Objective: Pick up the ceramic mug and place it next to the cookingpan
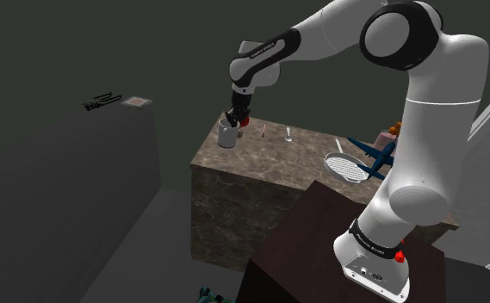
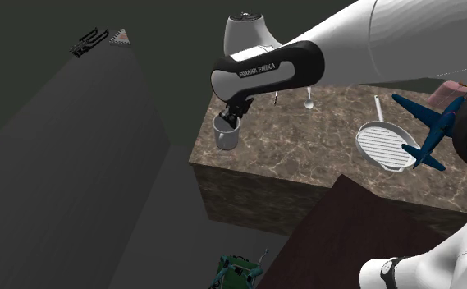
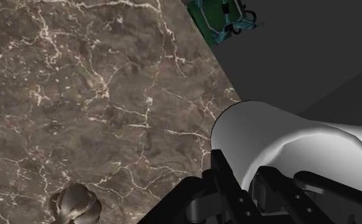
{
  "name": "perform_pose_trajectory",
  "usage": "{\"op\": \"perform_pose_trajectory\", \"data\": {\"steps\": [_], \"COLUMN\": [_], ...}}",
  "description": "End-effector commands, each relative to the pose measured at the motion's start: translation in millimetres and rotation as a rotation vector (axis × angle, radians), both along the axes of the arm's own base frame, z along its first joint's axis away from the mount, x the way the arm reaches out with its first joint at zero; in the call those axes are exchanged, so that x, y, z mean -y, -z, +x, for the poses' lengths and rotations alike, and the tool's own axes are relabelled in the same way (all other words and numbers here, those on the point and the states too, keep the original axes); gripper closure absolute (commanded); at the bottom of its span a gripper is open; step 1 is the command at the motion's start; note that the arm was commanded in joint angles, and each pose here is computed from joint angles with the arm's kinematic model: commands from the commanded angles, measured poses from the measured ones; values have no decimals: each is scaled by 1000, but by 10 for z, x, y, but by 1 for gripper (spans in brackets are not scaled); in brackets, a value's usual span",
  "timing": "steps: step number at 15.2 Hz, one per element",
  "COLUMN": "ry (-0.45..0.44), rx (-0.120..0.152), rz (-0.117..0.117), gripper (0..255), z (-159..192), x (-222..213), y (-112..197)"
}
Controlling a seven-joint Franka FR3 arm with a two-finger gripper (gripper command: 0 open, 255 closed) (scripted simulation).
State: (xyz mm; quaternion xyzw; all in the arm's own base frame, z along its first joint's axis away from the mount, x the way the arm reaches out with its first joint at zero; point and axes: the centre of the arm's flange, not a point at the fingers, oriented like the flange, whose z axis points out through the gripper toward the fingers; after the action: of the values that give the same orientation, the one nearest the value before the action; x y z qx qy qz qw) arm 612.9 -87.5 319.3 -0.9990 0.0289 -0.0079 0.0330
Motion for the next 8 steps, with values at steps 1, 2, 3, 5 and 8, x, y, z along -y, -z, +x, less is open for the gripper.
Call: {"op": "perform_pose_trajectory", "data": {"steps": [1, 2, 3, 5, 8], "ry": [0, 0, 0, 0, 0], "rx": [0, 0, 0, 0, 0], "rz": [0, 0, 0, 0, 0], "gripper": [255, 255, 255, 255, 255], "z": [3, 3, 3, 3, 3], "x": [6, 6, 6, 6, 6], "y": [-104, -157, -210, -315, -473]}}
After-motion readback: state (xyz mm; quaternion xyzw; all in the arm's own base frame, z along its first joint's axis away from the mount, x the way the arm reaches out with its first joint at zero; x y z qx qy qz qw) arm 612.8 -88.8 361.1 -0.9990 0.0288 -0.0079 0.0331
